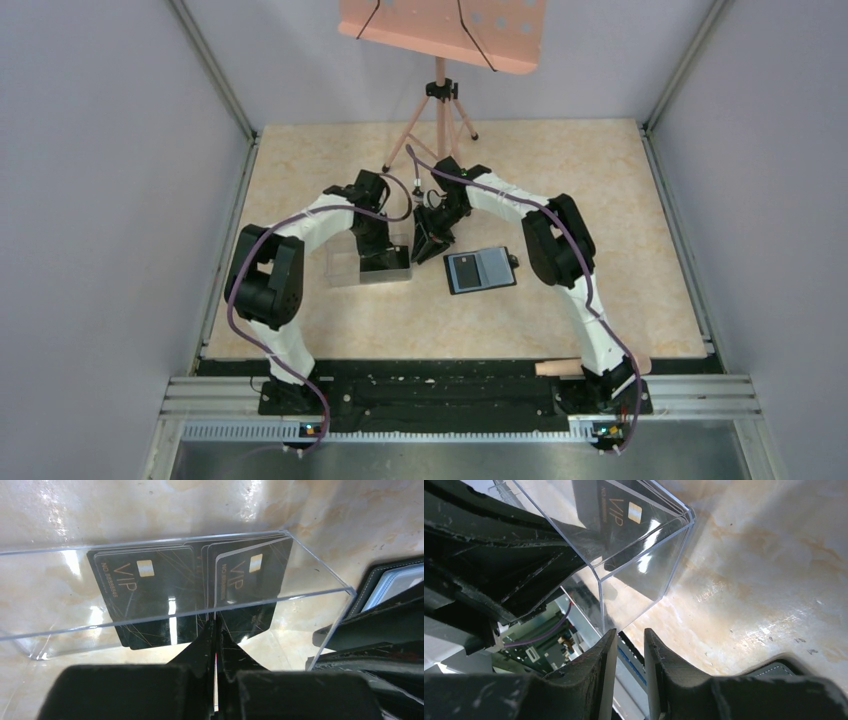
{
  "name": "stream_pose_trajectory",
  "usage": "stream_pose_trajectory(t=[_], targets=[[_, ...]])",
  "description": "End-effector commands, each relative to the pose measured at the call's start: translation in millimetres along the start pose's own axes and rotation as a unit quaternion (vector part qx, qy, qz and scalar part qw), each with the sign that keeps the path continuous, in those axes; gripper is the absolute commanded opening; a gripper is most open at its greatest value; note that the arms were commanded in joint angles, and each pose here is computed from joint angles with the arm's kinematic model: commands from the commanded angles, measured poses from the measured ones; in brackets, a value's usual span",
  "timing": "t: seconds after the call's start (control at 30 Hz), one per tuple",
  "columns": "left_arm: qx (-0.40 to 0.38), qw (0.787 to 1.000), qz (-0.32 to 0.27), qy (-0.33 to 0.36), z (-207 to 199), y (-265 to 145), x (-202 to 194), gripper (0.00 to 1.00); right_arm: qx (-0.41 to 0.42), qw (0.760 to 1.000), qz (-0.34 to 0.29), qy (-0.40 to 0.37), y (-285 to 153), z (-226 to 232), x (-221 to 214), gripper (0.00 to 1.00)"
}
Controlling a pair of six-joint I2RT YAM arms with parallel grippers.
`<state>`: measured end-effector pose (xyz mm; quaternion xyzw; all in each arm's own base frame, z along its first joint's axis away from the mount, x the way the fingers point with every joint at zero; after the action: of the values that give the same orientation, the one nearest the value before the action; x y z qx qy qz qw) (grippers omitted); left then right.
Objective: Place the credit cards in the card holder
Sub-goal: Pick up the credit card from the storage box.
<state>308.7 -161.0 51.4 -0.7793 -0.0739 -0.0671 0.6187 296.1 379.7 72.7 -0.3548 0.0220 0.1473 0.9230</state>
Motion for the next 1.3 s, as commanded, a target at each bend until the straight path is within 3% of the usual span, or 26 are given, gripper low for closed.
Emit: stream_pose_trajectory(t=[0.0, 0.3, 0.5, 0.6, 0.83, 1.27], targets=[[-0.013, 0.999, -0.030, 0.026, -18.3, -10.9, 18.0, 0.01, 0.021, 0.999, 0.001, -0.027, 3.8, 21.6, -0.5, 0.27], [0.027, 0.998, 0.015, 0.061, -16.0, 4.8, 6.4, 0.17, 0.021, 0.999, 0.002, -0.027, 4.1, 20.9, -1.1, 0.26], [0.038, 0.996, 0.038, 0.075, -18.5, 13.0, 3.2, 0.21, 0.021, 0.999, 0.003, -0.026, 4.3, 20.1, -2.0, 0.26], [0.040, 0.995, 0.032, 0.081, -21.8, 10.0, 6.0, 0.19, 0.021, 0.999, 0.004, -0.026, 4.5, 20.1, -2.6, 0.26], [0.040, 0.996, 0.003, 0.082, -25.5, -7.0, 15.0, 0.01, 0.020, 0.999, 0.005, -0.024, 5.2, 18.7, -2.7, 0.26], [0.039, 0.995, -0.017, 0.085, -28.5, -25.4, 17.3, 0.00, 0.019, 1.000, 0.006, -0.024, 6.1, 16.6, -3.3, 0.26]])
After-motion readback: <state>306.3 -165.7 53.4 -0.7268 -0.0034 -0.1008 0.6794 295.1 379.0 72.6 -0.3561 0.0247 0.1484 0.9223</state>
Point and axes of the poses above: each gripper's point midway between its finger pads, its own y axis out along the fingers, its own z axis along the line the jaws close on, x = y × z, the point moved 1 cm from there along -y, back along the fingers, and after that the axes turned 8 degrees about y, right-handed, at the moved point
